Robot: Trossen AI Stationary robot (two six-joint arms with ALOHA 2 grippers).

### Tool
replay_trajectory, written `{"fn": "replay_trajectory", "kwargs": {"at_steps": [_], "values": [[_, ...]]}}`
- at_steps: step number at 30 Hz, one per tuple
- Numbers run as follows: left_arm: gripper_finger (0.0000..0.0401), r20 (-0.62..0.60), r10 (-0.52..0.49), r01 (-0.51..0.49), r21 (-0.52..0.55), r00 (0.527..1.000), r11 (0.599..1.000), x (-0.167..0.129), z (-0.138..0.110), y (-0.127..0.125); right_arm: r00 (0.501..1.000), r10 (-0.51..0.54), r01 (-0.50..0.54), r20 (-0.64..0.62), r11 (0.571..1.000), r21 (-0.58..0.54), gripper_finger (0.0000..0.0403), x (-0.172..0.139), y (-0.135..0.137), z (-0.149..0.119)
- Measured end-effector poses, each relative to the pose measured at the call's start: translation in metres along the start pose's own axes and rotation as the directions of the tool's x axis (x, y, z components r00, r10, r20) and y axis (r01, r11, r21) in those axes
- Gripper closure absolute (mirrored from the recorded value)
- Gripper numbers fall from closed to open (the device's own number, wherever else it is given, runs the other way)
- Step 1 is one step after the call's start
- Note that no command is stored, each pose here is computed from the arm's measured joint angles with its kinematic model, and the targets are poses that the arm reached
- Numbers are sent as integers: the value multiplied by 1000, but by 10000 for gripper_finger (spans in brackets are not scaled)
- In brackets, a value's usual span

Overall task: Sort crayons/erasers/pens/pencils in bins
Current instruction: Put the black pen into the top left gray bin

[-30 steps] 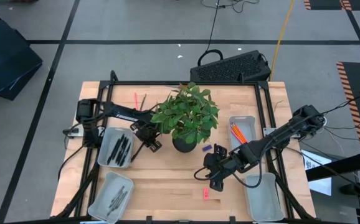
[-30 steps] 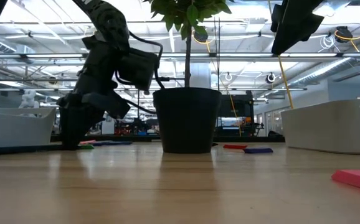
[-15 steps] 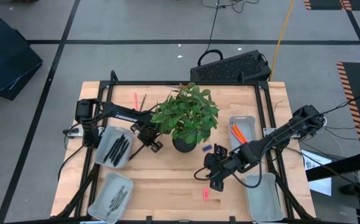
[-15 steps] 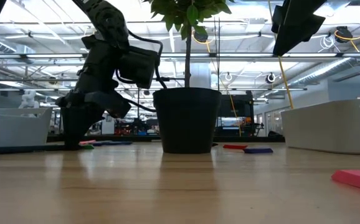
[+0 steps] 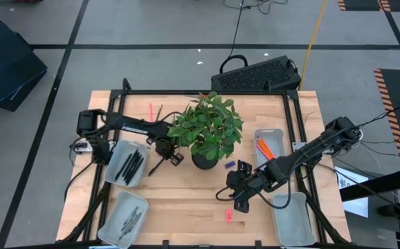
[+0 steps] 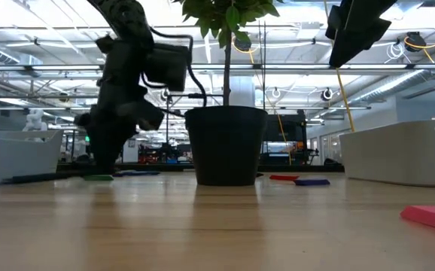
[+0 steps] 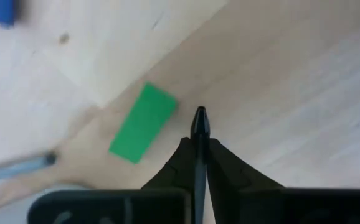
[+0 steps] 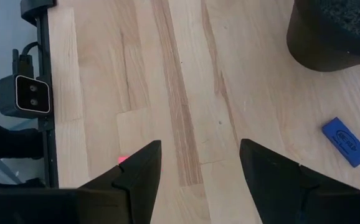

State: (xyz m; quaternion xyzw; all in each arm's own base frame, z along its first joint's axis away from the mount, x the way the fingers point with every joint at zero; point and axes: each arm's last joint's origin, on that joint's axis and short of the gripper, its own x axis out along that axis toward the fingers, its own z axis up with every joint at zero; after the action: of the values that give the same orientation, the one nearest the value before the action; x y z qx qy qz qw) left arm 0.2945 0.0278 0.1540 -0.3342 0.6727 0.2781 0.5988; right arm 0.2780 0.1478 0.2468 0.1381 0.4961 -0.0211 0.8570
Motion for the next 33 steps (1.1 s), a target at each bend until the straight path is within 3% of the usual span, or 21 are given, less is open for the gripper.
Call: {"fn": "replay_trajectory", "kwargs": {"at_steps": [9, 17, 20, 25, 29, 33], "values": [[381, 50, -126, 129, -77, 991, 989, -48, -21, 12, 1000, 2, -2, -2, 1000, -8, 193, 0, 0, 0], [379, 153, -270, 286, -94, 951, 954, -112, -73, 42, 998, 45, -45, 35, 999, 1, 193, 0, 4, 4], [381, 163, -237, 254, -95, 958, 963, -125, -101, 58, 997, 77, -77, 13, 997, 8, 193, 3, 6, 4], [375, 165, -64, 89, -147, 984, 985, -132, -136, 87, 994, 114, -114, 3, 991, 68, 193, 8, 17, 10], [373, 203, -23, 60, -178, 979, 982, -120, -140, 96, 993, 113, -111, -12, 984, 140, 201, 16, 35, 22], [372, 190, -1, 36, -178, 982, 983, -92, -135, 95, 992, 96, -62, -77, 931, 361, 210, 34, 49, 29]]}}
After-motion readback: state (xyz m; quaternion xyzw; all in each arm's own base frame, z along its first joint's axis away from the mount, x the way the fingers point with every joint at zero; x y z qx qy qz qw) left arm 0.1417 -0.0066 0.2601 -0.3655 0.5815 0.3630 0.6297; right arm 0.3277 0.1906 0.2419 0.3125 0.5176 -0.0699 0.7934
